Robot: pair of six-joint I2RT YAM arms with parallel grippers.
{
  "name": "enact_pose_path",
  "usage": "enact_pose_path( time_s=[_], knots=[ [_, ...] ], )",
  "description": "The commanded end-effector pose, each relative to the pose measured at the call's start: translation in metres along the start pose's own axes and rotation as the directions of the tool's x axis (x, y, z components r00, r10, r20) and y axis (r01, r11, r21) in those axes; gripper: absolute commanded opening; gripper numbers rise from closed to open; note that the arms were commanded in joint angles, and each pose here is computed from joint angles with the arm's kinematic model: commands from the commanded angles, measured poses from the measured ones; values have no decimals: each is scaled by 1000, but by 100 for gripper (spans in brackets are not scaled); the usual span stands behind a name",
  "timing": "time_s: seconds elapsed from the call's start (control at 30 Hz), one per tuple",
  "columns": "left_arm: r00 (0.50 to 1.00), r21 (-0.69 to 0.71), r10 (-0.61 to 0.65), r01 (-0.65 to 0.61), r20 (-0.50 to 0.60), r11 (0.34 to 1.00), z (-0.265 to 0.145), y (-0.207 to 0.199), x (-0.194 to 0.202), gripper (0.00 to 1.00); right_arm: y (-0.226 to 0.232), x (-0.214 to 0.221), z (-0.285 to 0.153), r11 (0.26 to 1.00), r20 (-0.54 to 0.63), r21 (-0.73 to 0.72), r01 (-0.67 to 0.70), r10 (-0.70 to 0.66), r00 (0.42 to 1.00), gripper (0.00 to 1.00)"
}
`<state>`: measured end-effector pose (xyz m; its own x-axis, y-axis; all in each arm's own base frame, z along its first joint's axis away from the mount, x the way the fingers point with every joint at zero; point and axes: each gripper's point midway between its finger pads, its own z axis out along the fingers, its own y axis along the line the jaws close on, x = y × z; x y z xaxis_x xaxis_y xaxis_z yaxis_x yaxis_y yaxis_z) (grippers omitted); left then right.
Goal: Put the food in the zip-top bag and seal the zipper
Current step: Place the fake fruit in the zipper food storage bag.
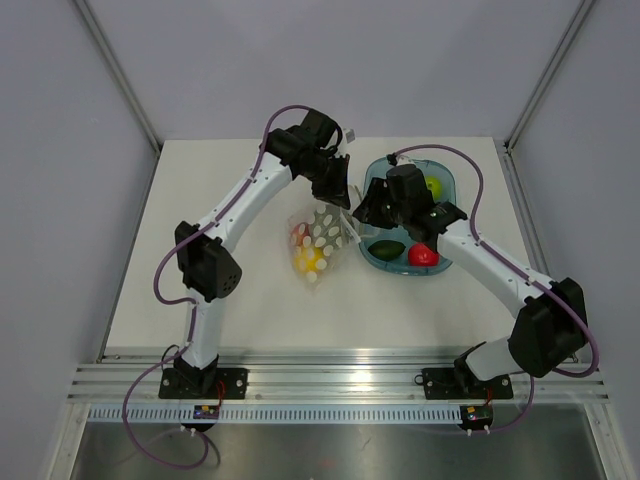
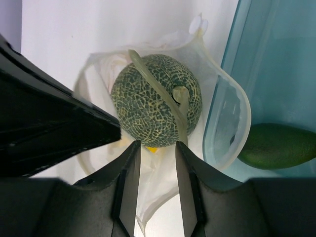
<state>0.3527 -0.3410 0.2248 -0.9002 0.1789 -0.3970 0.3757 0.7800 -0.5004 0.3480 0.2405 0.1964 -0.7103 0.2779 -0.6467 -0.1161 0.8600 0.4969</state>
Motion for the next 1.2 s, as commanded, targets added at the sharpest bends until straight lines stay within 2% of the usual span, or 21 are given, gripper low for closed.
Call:
enact_pose_path(
  time_s=[0.0, 0.3, 0.6, 0.7, 0.73, 0.83, 1.17],
  knots=[
    [996, 63, 67, -70, 53, 996, -24, -20, -4, 0, 14, -28, -9, 999, 79, -19, 32, -31, 996, 40],
    [996, 57, 64, -68, 54, 996, -26, -18, -1, 0, -1, -34, 0, 1000, 87, 26, 11, -13, 996, 41],
    [996, 70, 68, -72, 54, 995, -27, -21, -1, 0, -18, -14, 21, 998, 40, 56, -2, 0, 999, 42],
    [996, 63, 75, -78, 51, 995, -29, -20, 1, 0, -17, -11, 32, 999, 23, 37, -5, 4, 1000, 28],
    [996, 68, 78, -82, 47, 994, -28, -20, 2, 0, -7, -14, 34, 1000, 37, -11, -6, 7, 999, 13],
    [996, 74, 80, -83, 44, 994, -27, -22, 2, 0, 1, -8, 40, 998, 4, -64, 8, -8, 1000, 0],
    [996, 104, 91, -93, 26, 990, -14, -31, 3, 0, 26, -1, 28, 977, -20, -212, -11, 7, 1000, 0]
  ],
)
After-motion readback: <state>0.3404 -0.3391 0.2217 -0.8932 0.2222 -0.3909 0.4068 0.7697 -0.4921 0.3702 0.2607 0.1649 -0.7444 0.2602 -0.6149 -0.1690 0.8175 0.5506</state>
